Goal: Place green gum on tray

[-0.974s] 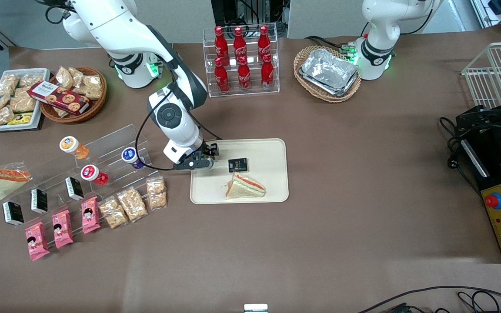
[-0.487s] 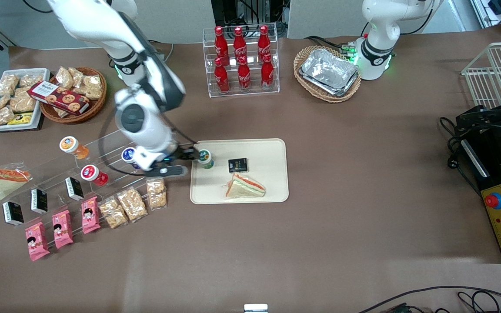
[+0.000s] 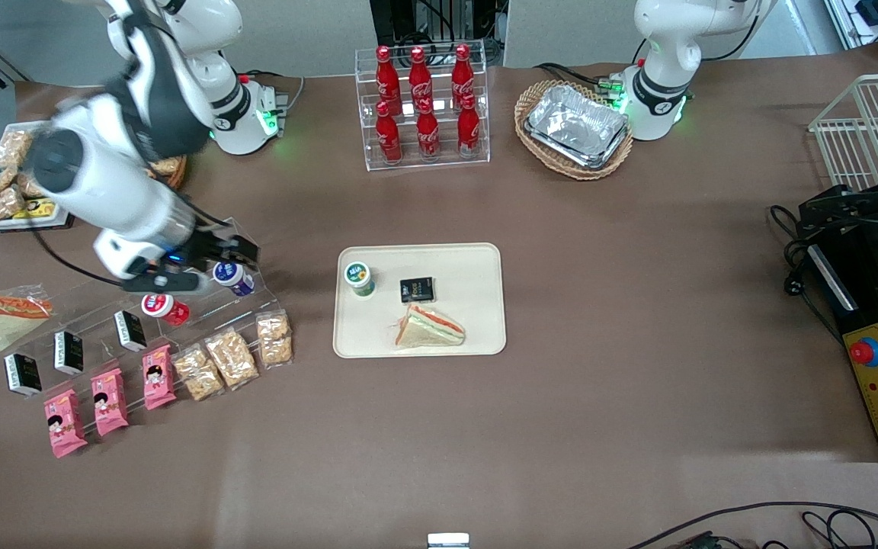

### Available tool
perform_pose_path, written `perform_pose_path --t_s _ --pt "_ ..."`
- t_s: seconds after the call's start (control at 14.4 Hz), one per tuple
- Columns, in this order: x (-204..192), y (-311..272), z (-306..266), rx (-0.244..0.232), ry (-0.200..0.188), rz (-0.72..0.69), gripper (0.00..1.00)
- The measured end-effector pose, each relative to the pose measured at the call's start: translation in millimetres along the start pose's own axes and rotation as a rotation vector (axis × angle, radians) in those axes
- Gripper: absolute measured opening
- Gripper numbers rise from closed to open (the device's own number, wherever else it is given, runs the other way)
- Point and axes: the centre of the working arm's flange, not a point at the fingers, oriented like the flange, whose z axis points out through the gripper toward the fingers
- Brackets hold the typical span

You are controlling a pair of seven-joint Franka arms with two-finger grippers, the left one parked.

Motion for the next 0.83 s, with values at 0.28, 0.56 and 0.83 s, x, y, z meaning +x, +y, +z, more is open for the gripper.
perform_pose_path --t_s 0.28,0.56,0.83 --pt "11.6 68.7 -85.6 0.008 -0.003 -0.050 1.00" --pt "8.3 122.1 -150.6 -0.011 0.008 -0.043 1.00" --pt "2.1 138.1 -190.3 -0.040 0.038 -0.022 1.00"
